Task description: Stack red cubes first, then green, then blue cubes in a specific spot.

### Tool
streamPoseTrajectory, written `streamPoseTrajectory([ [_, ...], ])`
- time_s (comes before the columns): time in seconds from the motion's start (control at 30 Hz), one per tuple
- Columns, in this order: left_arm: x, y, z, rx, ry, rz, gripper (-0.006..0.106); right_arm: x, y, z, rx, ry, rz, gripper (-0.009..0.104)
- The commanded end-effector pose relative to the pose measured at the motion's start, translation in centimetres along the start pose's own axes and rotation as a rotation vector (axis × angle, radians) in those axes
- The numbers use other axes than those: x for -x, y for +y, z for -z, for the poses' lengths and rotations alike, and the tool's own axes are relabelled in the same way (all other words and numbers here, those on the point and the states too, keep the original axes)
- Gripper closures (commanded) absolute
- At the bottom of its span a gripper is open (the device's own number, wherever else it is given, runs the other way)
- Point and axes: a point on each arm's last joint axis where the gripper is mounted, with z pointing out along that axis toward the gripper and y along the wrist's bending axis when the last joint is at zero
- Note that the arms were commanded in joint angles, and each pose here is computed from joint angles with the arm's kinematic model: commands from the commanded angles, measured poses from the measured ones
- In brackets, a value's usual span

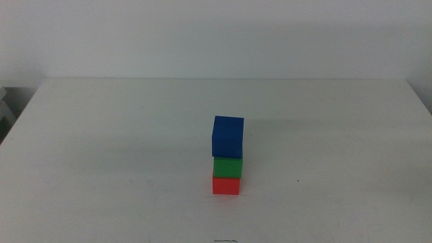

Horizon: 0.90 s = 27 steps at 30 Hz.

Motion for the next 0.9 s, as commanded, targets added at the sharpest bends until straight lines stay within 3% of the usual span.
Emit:
streamPoseTrajectory([
  [0.0,-0.3,0.0,0.0,0.001,-0.133,0.041,0.009,-0.2,-0.3,0.4,-0.052,-0.084,0.008,0.013],
  [0.47,-9.4,-0.3,1.1,0.006,-0.119,0.095,0.009,-8.5,0.5,0.6,-0.059,-0.097,0.007,0.013],
  [0.87,-9.6,-0.3,1.4,0.002,-0.101,0.095,0.009,-9.7,0.6,0.3,-0.06,-0.086,0.011,0.013],
])
